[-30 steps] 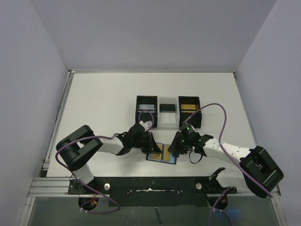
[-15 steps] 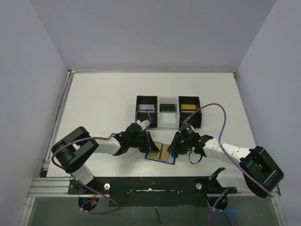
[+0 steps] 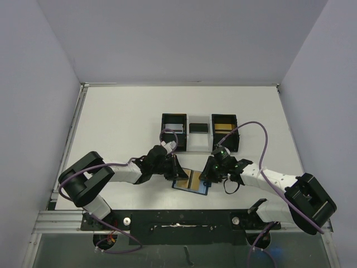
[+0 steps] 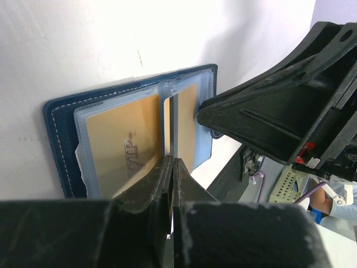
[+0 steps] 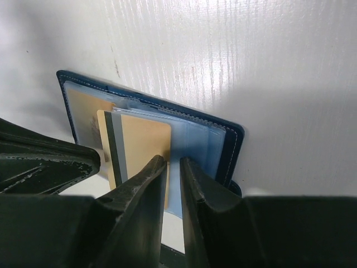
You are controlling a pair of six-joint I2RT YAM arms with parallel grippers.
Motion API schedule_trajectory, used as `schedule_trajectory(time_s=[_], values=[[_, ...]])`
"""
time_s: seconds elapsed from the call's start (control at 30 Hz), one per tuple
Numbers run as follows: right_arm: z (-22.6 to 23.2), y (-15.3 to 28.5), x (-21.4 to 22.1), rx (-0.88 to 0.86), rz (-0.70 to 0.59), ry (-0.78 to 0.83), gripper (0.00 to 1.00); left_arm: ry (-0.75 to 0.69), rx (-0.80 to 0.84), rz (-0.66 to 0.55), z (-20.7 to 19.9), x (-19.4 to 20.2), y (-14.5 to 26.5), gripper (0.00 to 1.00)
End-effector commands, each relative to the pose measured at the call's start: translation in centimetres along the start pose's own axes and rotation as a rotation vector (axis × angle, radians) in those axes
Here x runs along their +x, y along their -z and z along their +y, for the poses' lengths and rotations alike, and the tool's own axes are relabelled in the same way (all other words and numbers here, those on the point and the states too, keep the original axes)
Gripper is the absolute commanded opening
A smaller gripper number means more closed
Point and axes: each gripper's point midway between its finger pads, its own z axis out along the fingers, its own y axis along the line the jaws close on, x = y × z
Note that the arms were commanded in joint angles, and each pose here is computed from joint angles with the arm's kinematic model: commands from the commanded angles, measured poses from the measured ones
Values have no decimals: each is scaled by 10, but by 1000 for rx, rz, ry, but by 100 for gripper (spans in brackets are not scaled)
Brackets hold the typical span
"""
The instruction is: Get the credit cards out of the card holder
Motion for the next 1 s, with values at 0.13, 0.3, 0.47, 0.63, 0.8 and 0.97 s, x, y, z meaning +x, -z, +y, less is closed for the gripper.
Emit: schedule_trajectory(time_s=[0.13,0.3,0.47,0.63,0.8,0.97], values=[[6,17,-15,31,-46,59,23,-34,61,-40,-17,-12,5,0],[33,31,-29,-55,-87,90,26,-30,62,-36,-16,-11,4,0],[42,28,-20,-102,-47,85,27,-26,57,-31,-14,-10,3,19],[18,12,2,-29,20,30,27,-22,54,-19,-12,-7,1,28],[-12,0,19,71,61,-4,26,-19,51,0,-10,-4,-1,34],[-20,-4,23,87,61,-23,25,-17,34,20,-6,1,-4,37]])
